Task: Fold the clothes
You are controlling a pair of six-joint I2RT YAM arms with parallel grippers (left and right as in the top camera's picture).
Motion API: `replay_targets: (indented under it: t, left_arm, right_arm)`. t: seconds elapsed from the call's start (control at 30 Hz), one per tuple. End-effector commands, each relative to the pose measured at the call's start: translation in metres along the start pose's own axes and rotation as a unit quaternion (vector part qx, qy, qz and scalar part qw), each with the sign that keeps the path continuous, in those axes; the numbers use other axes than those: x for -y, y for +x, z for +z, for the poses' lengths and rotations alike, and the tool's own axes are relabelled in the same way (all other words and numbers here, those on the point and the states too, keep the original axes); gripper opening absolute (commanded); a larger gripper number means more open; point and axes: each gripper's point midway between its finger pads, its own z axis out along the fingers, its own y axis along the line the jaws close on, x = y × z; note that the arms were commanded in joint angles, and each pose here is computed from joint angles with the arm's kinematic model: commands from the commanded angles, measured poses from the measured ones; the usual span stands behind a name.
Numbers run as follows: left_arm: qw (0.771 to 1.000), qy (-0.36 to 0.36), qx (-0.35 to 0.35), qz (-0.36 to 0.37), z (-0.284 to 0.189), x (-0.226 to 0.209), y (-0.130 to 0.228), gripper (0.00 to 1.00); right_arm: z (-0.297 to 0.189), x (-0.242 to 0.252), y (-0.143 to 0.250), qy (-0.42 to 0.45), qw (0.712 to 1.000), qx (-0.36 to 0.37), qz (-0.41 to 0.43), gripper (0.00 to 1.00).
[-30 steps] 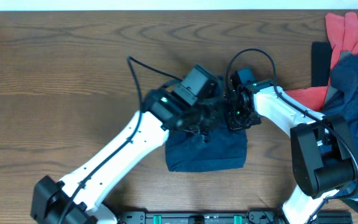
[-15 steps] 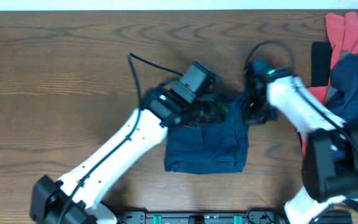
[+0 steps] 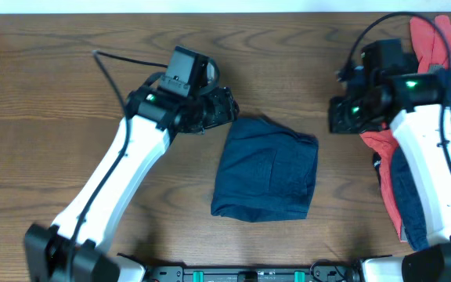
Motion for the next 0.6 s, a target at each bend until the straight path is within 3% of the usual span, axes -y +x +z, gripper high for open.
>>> replay_targets:
  t: [0.0, 0.3, 0.43, 0.57]
  left_arm:
    - [0.999, -0.019, -0.041, 0.028, 0.034, -0.016, 0.005, 0.67]
    - [0.990, -0.042, -0.134, 0.014, 0.116, -0.051, 0.027, 0.66]
    - [0.982, -0.053, -0.182, -0.005, 0.140, -0.066, 0.046, 0.66]
    - [0.966, -0.102, -0.233, -0.050, 0.144, -0.090, 0.072, 0.66]
  right_arm:
    - [0.032, -0.028, 0.031, -0.055, 0.996, -0.067, -0.024, 0.03]
    - [0.091, -0.059, 0.113, -0.137, 0.974, -0.176, -0.036, 0.02]
    - [0.106, -0.053, 0.146, -0.125, 0.968, -0.214, -0.032, 0.02]
    - [0.125, -0.018, 0.156, -0.038, 0.975, -0.214, 0.036, 0.02]
